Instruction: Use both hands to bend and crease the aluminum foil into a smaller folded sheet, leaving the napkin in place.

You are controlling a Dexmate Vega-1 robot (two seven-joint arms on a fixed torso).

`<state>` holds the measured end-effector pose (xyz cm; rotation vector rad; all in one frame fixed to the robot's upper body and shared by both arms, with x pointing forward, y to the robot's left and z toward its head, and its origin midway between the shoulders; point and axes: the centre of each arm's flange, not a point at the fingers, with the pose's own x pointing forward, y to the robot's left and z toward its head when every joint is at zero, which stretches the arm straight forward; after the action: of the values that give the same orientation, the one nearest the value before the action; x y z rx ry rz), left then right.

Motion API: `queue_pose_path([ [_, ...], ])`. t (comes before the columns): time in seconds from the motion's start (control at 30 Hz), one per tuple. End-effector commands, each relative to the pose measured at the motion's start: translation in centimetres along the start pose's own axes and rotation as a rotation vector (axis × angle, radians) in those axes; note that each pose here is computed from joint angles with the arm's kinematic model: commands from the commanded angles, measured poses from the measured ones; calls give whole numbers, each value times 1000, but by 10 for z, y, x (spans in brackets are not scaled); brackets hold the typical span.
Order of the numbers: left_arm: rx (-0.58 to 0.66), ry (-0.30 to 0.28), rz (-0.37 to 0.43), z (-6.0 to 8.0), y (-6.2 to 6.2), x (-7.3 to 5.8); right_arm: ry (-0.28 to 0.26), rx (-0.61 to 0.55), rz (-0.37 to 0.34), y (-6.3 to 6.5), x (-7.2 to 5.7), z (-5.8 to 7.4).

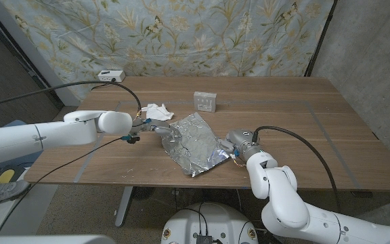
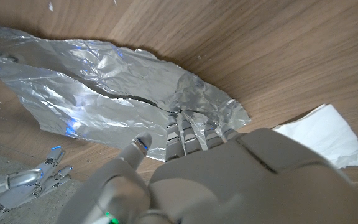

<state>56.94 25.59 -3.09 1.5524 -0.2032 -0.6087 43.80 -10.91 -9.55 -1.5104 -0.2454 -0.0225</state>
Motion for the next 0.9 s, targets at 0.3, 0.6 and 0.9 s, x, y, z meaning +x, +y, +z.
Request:
queue_pose_path([
  [0.3, -1, -7, 1, 6, -1, 0, 17, -3, 26, 11, 3, 2],
  [0.6, 1, -3, 1, 9, -2, -2, 19, -11, 39, 15, 0, 7],
  [0.9, 5, -3, 6, 15, -4, -4, 20, 5, 73, 21, 0, 5],
])
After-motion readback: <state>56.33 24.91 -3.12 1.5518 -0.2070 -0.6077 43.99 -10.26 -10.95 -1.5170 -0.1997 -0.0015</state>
